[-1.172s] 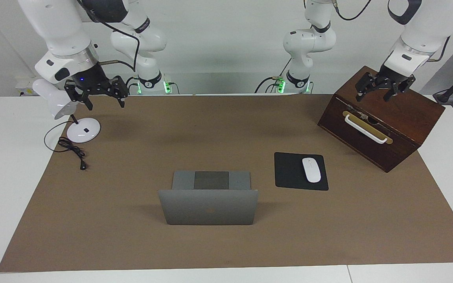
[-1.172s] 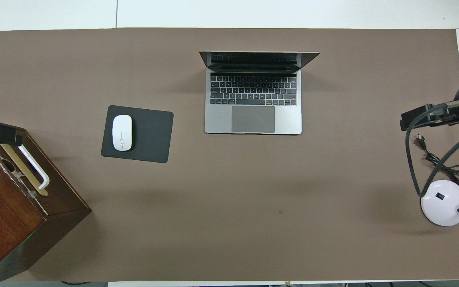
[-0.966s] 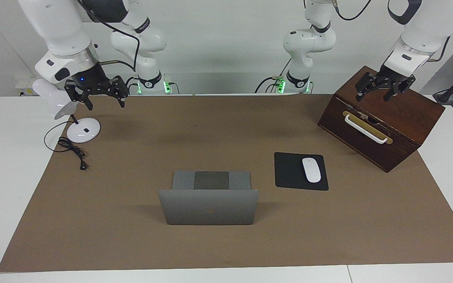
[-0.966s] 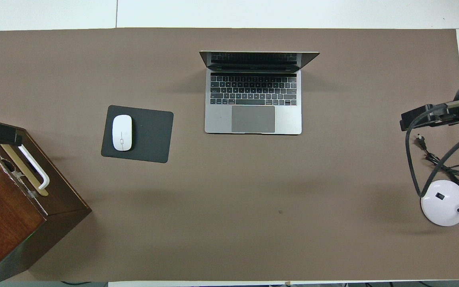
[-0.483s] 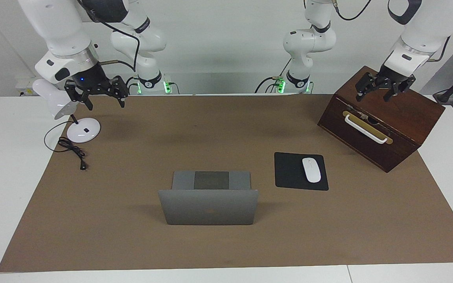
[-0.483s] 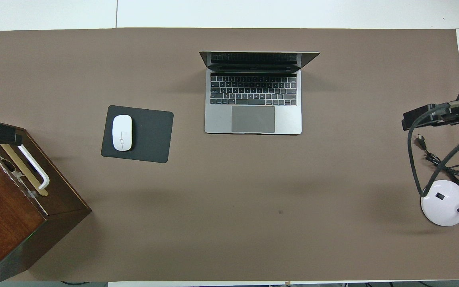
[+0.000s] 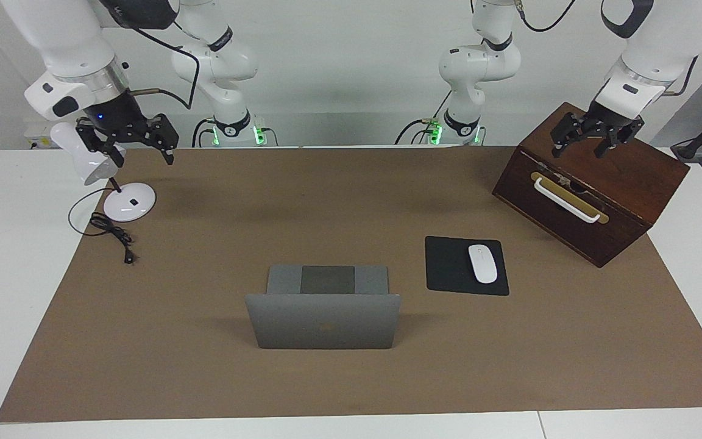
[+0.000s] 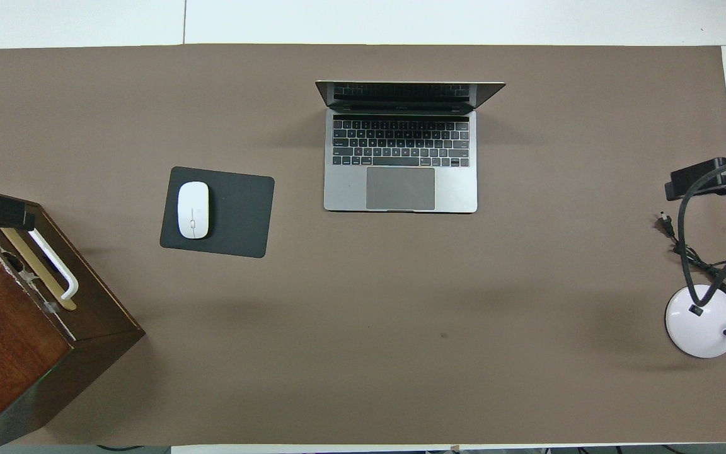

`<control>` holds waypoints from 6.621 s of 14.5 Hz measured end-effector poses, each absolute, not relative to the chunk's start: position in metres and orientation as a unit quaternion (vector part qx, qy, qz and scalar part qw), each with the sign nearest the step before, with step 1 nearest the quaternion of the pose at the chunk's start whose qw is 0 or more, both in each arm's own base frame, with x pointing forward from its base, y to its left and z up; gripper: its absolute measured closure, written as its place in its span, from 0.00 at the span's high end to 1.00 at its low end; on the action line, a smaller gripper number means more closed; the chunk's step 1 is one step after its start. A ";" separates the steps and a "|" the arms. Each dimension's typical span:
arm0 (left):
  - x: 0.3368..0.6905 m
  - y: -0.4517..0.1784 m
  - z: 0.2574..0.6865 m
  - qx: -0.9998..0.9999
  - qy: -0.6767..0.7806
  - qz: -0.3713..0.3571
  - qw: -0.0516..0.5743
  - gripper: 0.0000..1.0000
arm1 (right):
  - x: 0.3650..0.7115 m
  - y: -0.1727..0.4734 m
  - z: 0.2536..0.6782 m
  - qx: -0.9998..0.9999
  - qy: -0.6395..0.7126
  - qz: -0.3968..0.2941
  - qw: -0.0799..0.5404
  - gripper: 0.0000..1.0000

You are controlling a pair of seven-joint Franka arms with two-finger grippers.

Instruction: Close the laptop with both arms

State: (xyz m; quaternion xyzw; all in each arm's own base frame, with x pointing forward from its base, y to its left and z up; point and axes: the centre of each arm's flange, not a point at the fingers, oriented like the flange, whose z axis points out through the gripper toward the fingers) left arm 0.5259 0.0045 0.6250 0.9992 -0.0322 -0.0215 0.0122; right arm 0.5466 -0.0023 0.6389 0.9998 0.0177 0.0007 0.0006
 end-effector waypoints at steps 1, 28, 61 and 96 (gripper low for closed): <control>0.526 0.005 0.625 0.999 -0.032 -0.022 0.012 1.00 | 0.548 0.000 0.642 1.000 0.029 0.010 0.000 1.00; 0.549 -0.094 0.599 0.988 -0.105 0.107 0.027 0.01 | 0.639 0.081 0.577 0.900 0.399 0.172 0.047 0.06; 0.431 -0.300 0.331 0.880 -0.249 0.385 0.123 0.01 | 0.739 0.219 0.511 0.833 0.512 0.185 0.099 0.01; 0.497 -0.321 0.262 0.892 -0.231 0.371 0.113 0.01 | 0.753 0.234 0.466 0.845 0.488 0.202 0.080 0.01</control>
